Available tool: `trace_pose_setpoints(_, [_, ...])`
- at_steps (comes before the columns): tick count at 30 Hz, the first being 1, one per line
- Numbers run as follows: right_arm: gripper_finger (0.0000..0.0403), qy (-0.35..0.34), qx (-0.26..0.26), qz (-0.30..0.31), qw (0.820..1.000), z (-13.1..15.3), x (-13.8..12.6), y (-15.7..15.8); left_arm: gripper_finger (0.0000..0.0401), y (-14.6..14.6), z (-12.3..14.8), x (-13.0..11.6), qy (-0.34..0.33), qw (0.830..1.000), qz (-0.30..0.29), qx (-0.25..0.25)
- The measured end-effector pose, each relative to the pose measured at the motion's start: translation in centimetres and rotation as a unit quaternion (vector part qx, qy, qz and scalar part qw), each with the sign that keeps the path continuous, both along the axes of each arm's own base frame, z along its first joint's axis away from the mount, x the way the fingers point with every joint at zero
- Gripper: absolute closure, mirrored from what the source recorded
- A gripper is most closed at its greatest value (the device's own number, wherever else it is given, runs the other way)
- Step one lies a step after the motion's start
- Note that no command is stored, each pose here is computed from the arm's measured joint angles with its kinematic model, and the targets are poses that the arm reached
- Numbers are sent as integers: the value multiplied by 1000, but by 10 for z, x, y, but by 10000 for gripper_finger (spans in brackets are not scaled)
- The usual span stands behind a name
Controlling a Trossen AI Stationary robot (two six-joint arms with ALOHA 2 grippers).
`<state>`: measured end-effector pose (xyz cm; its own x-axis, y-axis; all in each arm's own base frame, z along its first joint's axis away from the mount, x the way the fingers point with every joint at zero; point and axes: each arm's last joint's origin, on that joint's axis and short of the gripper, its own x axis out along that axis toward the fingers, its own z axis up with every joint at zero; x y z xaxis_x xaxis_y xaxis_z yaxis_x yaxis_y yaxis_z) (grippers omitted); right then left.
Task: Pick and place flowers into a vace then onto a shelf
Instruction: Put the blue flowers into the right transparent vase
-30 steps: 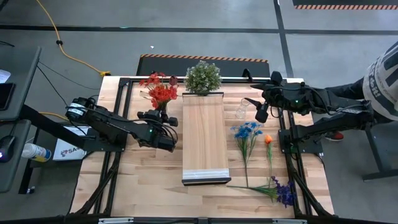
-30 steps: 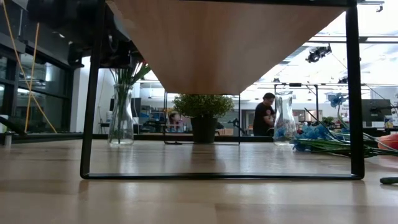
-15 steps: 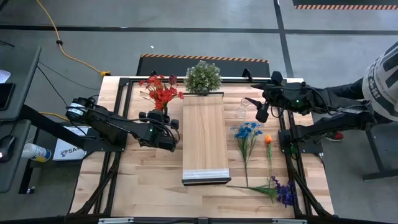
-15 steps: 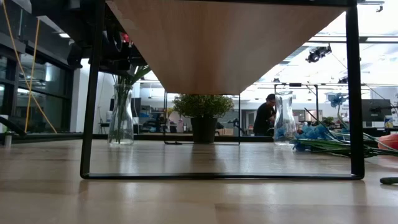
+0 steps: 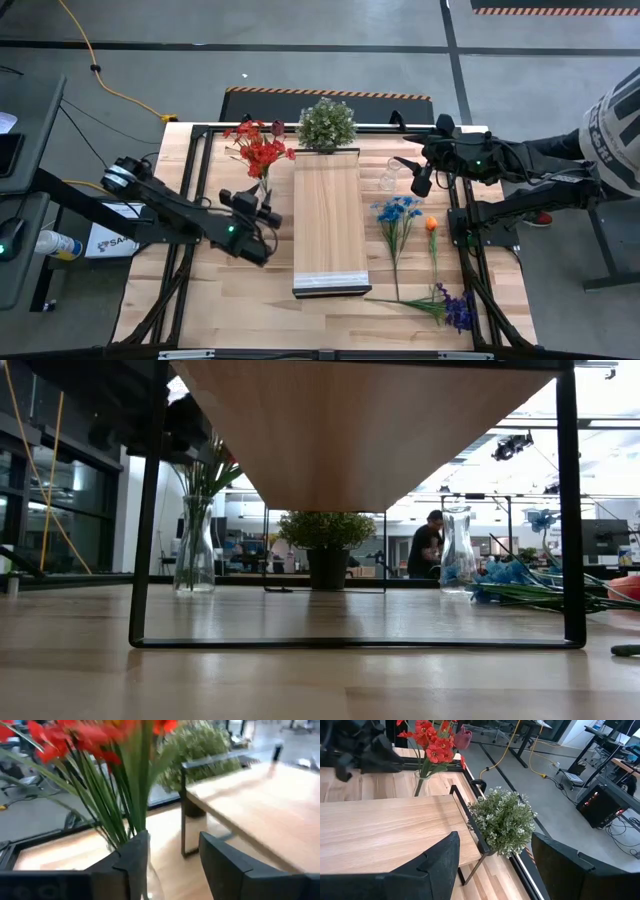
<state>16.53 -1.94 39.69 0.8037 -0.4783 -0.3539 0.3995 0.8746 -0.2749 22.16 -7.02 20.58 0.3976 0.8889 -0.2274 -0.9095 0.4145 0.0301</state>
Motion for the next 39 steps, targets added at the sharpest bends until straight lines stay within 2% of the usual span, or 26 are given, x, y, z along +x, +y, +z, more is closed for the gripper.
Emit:
trace_pose_setpoints(5, [166, -1, 0, 0, 1000, 0, -1, 0, 167, -18, 10, -9, -3, 999, -44, -5])
trace_pose_setpoints(8, [167, -2, -1, 0, 1000, 1, -2, 0, 158, -29, 23, -11, -18, 997, -67, -12])
trace_pose_setpoints(11, [166, -3, -2, 1, 1000, 1, -3, 0, 153, -39, 37, -15, -1, 996, -89, -27])
trace_pose_setpoints(18, [166, -3, -1, 1, 1000, 1, -4, 0, 151, -51, 75, -18, 13, 992, -110, -56])
trace_pose_setpoints(24, [166, 20, 0, 0, 1000, -3, -6, 0, 151, -54, 96, -17, 26, 989, -117, -82])
trace_pose_setpoints(30, [166, 33, 15, -14, 999, -7, -8, 0, 151, -56, 107, -22, 36, 989, -127, -60])
trace_pose_setpoints(34, [166, 32, 21, -17, 999, -7, -8, 0, 151, -62, 114, -29, 20, 989, -143, -39])
trace_pose_setpoints(39, [166, 38, 11, -13, 999, -7, -8, 0, 151, -67, 131, -38, 9, 986, -156, -50])
